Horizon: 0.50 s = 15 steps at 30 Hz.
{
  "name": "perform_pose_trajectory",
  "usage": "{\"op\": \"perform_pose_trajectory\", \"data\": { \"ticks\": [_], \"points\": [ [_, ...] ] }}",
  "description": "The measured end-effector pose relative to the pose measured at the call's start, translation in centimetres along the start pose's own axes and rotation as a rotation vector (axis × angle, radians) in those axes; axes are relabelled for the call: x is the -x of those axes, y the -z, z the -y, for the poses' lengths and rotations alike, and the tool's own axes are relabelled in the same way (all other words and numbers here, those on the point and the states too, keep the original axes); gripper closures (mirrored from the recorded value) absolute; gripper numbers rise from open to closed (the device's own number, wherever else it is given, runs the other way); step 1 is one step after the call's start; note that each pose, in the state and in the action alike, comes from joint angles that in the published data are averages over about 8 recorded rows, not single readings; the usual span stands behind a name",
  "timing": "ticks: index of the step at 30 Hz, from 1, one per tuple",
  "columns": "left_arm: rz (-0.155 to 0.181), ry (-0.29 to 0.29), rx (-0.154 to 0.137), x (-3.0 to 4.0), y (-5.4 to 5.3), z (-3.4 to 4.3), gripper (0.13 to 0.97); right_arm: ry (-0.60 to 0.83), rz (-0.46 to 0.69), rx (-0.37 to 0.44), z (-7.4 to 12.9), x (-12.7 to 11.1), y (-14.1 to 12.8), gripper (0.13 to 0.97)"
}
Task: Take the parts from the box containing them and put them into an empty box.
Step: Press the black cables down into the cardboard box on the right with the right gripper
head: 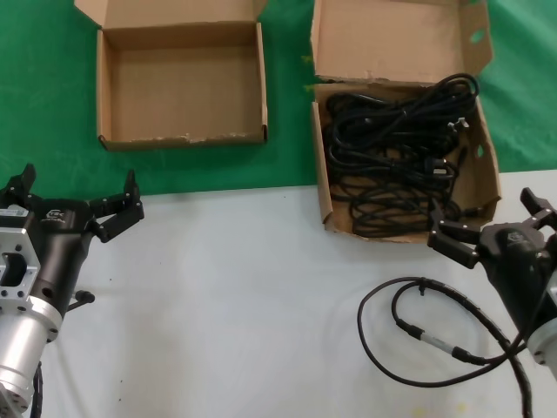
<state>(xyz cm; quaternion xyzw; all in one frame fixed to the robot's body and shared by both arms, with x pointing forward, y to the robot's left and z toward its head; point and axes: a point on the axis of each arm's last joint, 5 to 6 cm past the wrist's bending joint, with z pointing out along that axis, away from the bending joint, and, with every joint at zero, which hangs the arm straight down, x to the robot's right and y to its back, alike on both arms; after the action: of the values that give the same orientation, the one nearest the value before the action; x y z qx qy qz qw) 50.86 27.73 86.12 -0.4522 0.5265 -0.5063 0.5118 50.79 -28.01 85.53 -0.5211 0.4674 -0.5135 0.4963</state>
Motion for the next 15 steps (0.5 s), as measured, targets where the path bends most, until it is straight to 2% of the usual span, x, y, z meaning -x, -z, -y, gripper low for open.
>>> {"op": "perform_pose_trajectory", "data": {
  "ticks": [15],
  "points": [
    [0.000,0.000,0.000,0.00,0.00,0.00,0.134,0.000,0.000,0.000,0.00,0.00,0.00,0.130]
  ]
}}
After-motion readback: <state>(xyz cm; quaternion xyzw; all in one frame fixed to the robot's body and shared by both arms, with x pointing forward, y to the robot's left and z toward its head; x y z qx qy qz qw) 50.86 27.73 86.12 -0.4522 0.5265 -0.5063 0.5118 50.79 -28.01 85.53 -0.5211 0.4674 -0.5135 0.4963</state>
